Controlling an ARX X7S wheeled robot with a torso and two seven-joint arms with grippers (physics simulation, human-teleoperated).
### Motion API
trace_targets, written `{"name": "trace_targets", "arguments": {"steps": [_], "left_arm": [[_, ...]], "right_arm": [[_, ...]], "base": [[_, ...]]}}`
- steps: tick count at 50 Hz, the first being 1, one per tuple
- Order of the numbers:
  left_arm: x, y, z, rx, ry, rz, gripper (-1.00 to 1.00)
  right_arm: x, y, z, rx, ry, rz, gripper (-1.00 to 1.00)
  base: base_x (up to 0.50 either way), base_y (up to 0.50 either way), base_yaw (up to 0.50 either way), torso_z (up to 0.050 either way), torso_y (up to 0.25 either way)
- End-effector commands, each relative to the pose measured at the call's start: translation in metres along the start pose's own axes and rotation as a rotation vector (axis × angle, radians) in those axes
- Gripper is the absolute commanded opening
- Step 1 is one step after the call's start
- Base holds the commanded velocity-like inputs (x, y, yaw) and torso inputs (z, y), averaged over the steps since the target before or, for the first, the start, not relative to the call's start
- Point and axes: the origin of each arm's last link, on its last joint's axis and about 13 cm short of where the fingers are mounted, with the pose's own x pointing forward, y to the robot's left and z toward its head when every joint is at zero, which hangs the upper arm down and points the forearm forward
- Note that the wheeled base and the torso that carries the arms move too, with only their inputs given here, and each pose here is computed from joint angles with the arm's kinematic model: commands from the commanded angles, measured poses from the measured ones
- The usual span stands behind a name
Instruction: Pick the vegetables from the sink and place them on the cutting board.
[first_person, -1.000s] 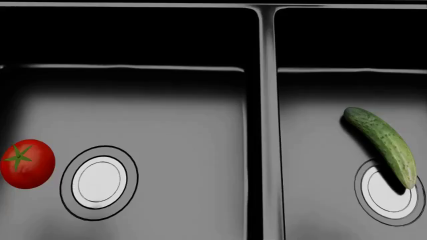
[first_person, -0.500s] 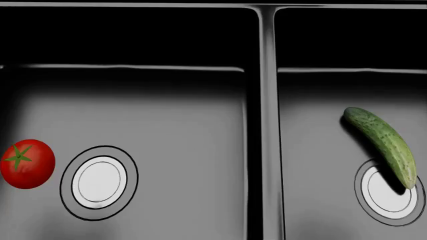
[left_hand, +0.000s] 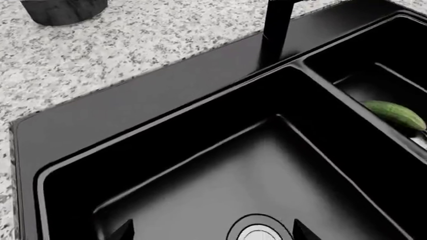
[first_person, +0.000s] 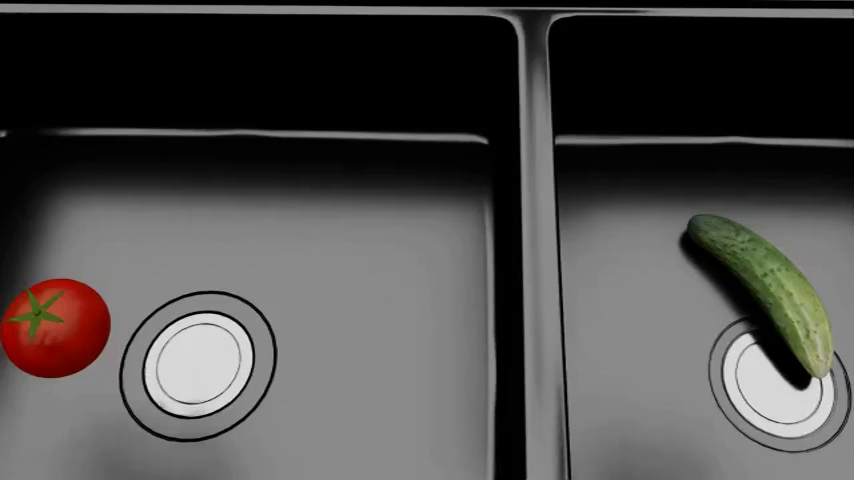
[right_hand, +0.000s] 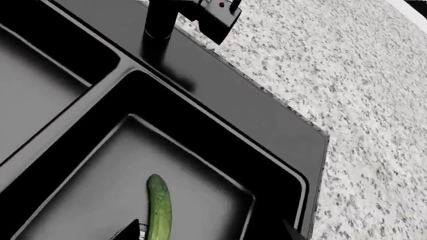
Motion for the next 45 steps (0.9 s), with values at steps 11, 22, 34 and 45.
{"name": "trace_targets", "arguments": {"steps": [11,22,34,45], "left_arm": [[-0.002,-0.001,0.002,-0.005,0.093,-0.089,1.00],[-0.001,-0.004,0.000,-0.011,0.134,-0.147,1.00],[-0.005,0.002,-0.008,0.033,0.200,-0.099,1.00],[0.005,0.003,-0.011,0.064,0.229,-0.117,1.00]], "right_arm": [[0.001,-0.001,-0.008,-0.020,0.040,0.077,1.00],[0.000,0.001,-0.013,-0.016,0.050,0.090,1.00],[0.000,0.008,-0.014,-0.011,0.050,0.101,1.00],[-0.001,0.013,-0.015,-0.005,0.046,0.114,1.00]], "base": [[0.00,0.00,0.00,0.000,0.000],[0.00,0.00,0.00,0.000,0.000],[0.00,0.00,0.00,0.000,0.000],[0.00,0.00,0.00,0.000,0.000]]}}
